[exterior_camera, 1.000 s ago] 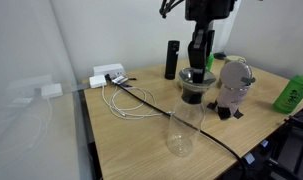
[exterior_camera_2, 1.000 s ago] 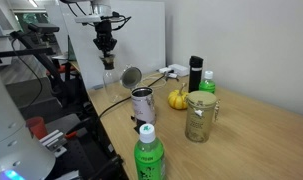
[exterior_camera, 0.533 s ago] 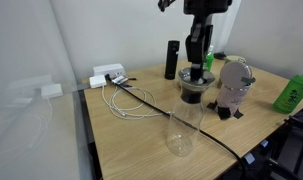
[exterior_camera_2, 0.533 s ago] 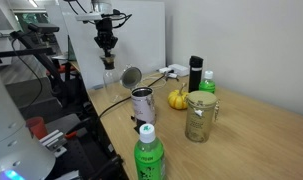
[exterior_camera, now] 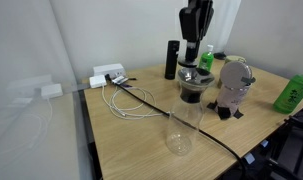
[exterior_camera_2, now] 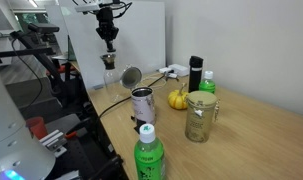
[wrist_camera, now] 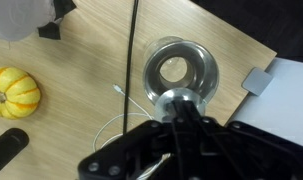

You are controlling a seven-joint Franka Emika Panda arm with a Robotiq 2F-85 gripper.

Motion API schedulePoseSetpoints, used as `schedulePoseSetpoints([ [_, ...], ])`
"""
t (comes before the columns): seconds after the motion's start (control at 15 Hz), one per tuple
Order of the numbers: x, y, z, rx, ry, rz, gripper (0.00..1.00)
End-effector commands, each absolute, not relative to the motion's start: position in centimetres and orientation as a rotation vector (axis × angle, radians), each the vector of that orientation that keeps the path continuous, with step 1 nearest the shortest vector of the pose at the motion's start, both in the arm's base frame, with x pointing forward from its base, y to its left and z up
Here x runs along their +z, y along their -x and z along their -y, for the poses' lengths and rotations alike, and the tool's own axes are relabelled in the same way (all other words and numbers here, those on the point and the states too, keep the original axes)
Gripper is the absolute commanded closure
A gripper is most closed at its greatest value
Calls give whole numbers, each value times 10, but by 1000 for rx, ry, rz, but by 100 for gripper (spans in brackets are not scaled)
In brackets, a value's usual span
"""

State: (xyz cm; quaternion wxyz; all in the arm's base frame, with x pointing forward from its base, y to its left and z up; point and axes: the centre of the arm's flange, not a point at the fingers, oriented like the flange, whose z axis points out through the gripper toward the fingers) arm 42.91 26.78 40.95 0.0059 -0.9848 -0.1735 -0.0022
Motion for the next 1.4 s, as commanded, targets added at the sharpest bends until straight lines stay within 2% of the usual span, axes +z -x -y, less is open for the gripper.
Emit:
schedulePoseSetpoints([
  [0.0, 430, -425, -255, -73, 3136, 424, 99],
  [0.27, 447, -419, -236, -147, 3212, 248, 99],
  [0.6, 447, -398, -218, -102, 3293, 52, 99],
  [1.33, 387, -333, -179, 15, 3244, -358, 99],
])
